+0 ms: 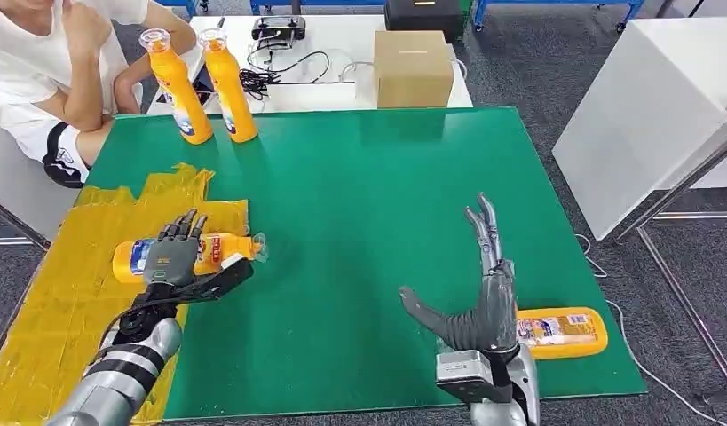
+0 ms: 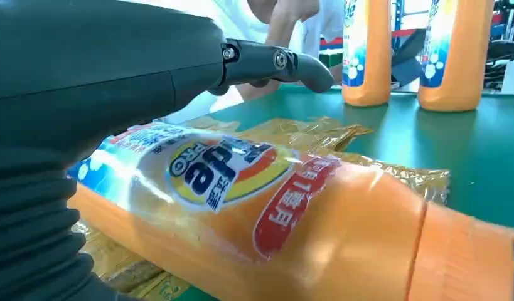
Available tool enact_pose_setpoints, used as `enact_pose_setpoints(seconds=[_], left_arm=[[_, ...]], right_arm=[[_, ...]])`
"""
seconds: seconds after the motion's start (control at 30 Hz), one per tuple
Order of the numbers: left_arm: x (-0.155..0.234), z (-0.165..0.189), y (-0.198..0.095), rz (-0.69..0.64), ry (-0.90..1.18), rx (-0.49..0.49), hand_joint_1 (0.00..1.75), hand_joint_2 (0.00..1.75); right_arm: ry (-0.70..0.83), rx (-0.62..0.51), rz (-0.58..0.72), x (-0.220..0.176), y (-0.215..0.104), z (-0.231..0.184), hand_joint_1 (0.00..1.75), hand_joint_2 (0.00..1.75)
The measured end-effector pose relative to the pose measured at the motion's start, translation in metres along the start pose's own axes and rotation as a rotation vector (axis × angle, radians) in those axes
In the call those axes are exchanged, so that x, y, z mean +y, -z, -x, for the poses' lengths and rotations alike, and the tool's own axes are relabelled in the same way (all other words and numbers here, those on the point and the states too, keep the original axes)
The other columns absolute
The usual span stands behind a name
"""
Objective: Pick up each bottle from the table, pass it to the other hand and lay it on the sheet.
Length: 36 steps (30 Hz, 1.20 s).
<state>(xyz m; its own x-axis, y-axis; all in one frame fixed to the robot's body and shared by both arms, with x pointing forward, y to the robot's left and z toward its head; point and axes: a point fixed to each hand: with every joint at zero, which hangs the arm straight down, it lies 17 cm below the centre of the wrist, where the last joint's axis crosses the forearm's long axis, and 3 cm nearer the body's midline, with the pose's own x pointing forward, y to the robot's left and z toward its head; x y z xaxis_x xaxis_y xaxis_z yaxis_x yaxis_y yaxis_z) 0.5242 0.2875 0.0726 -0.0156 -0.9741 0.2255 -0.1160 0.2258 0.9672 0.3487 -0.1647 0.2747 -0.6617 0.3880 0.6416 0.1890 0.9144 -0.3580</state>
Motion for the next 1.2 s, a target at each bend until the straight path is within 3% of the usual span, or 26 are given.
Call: enact_pose_setpoints(seconds=[0.27, 0.3, 0.47, 0.63, 0.9, 1.2], left_arm=[[0.049, -0.044, -0.022, -0.171, -0.372, -0.116, 0.00, 0.00], [0.060, -0.049, -0.027, -0.205, -0.439, -0.133, 0.00, 1.75], [0.114, -0.070, -0.055, -0.336, -0.856, -0.228, 0.00, 1.75], [0.153, -0.074, -0.076, -0.392, -1.151, -0.295, 0.00, 1.75], [0.175, -0.075, -0.087, -0.432, -1.200, -0.335, 0.00, 1.75], [0.172, -0.078, -0.088, -0.397, -1.276, -0.337, 0.00, 1.75]], right_arm=[[-0.175, 0.017, -0.210, 0.021, -0.034, 0.024, 0.00, 1.75], [-0.199, 0.027, -0.241, 0.023, -0.040, 0.030, 0.00, 1.75], [-0.351, 0.112, -0.456, 0.021, -0.085, 0.074, 0.00, 1.75], [-0.473, 0.207, -0.660, -0.015, -0.140, 0.121, 0.00, 1.75], [-0.570, 0.251, -0.769, -0.054, -0.168, 0.146, 0.00, 1.75], [-0.611, 0.408, -0.857, -0.108, -0.198, 0.174, 0.00, 1.75]])
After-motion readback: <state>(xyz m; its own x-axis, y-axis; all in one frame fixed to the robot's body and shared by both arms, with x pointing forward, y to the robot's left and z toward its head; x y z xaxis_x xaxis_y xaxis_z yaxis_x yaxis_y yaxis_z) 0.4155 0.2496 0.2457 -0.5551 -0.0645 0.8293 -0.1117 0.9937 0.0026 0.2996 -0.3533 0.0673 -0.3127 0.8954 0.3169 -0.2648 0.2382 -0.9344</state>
